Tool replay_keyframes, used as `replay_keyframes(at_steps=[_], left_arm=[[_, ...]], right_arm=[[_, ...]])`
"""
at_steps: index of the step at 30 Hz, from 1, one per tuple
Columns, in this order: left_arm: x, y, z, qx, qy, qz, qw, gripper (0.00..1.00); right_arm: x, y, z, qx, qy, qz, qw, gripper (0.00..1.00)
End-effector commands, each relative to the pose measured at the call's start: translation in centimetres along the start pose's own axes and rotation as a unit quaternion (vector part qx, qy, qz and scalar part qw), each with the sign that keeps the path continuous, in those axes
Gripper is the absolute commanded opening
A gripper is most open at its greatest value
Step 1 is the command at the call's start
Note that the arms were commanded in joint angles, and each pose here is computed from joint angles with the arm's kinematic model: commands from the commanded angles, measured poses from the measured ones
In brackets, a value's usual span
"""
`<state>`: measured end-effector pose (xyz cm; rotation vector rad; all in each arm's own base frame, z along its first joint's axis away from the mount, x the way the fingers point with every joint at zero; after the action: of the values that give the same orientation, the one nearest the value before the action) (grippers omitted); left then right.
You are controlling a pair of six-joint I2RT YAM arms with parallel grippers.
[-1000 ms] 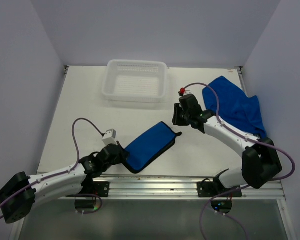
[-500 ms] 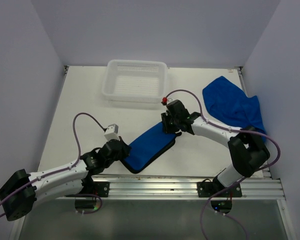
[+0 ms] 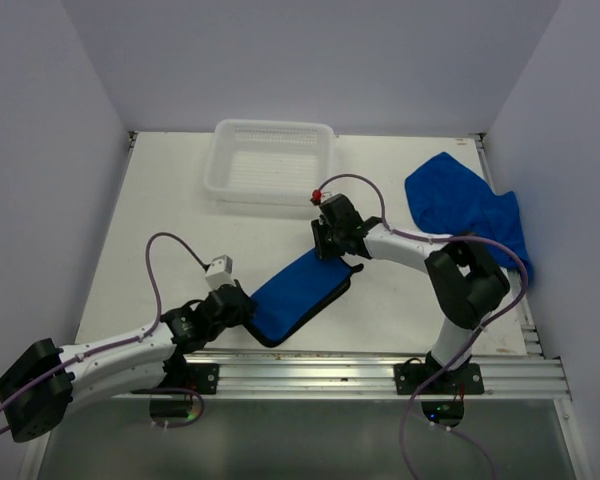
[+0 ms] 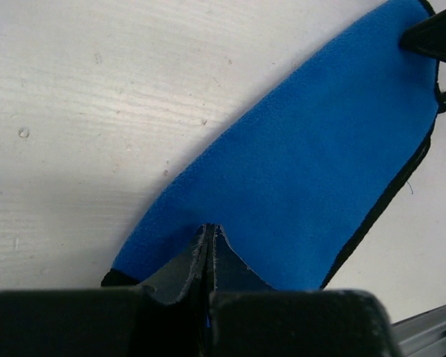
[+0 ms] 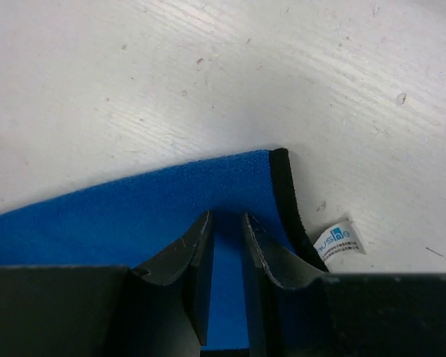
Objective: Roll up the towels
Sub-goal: Fold the towel
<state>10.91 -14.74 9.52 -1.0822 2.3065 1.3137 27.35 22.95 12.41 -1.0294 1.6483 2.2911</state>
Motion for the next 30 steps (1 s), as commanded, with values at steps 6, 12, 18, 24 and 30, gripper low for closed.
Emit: replay_keyframes(at_steps=[6,12,18,24,30], left_arm=[[0.5,-0.2,1.2,-0.037,0.014,-0.005,0.999,0.00],[0.3,-0.4,0.8,-0.037,0.011,-0.006,0.999,0.00],[0.3,-0.5,0.8,-0.040,0.006,-0.010,0.999,0.00],[0.0,-0.9,0.6,-0.048,-0.005,-0.026,0.998,0.00],[-0.9,-1.7,-1.1,-0.033,-0.027,-0.046,0.998,0.00]], right_arm=[[0.1,-1.8,-0.3,0.011,0.007,-0.005,1.000,0.24],[-1.4,0.3,-0.3,0.022,0.021,-0.025,0.999,0.31],[-2.2,4.1,-0.6,0.054,0.024,-0.058,0.997,0.44],[1.1,4.6,-1.2,0.057,0.001,-0.040,0.998,0.45],[4.5,4.9,-1.2,0.034,-0.012,-0.031,0.999,0.41]])
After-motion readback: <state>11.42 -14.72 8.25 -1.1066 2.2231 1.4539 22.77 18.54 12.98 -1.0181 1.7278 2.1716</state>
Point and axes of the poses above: each gripper's point midway between its finger pads, its own y axis back along the fingers, its own z axis along the line the jaws close on, x = y × z, the point moved 10 cm from there along y, back along the fingers, and after that the axes turned 5 degrees about y, right-handed, at the moved point
